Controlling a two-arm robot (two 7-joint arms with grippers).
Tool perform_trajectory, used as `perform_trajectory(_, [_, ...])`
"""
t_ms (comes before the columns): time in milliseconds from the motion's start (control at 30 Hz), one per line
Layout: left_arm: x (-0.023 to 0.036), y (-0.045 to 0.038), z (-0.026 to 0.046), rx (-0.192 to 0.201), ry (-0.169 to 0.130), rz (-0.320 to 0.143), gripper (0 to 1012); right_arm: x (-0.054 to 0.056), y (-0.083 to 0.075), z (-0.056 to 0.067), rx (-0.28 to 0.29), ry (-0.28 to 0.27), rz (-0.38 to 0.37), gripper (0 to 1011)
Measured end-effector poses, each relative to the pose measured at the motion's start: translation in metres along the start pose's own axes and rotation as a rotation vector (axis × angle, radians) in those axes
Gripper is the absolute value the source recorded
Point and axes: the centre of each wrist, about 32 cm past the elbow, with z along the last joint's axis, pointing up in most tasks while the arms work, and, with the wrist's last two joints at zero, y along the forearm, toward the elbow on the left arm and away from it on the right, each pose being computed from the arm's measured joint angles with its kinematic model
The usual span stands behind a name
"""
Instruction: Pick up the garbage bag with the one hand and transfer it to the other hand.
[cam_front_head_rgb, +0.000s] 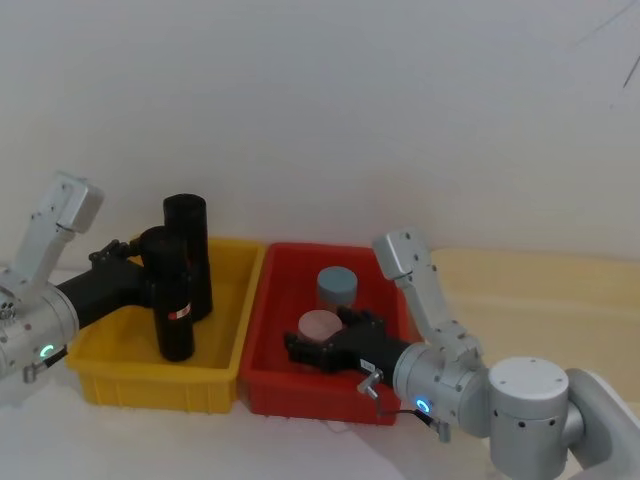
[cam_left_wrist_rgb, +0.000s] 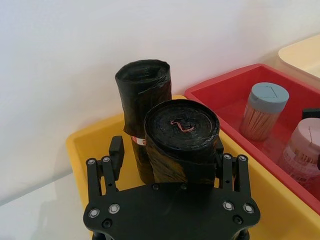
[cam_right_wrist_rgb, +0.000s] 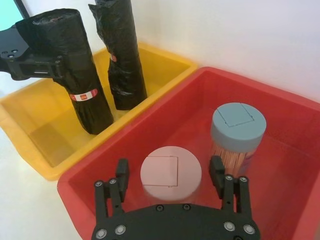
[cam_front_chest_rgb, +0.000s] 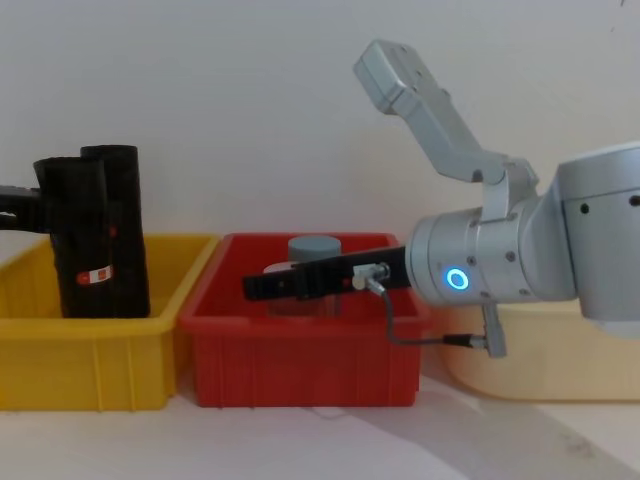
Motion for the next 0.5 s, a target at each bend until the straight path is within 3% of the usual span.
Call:
perform_trajectory(200, [0.0000, 0.0000, 0.0000, 0.000, 0.000, 0.000, 947, 0.0002, 0.0019, -0.0004, 0.000, -0.002, 0.001, 900])
perform_trajectory(433, [0.0000, 0.0000, 0.0000, 0.000, 0.000, 0.000, 739, 0.0006, 0.0035, -0.0010, -0.001, -0.003, 0.002, 676])
perform_trajectory(500, [0.0000, 0.0000, 0.0000, 0.000, 0.000, 0.000, 698, 0.0007, 0.0037, -0.0010, -0.001, -0.003, 0.002, 655])
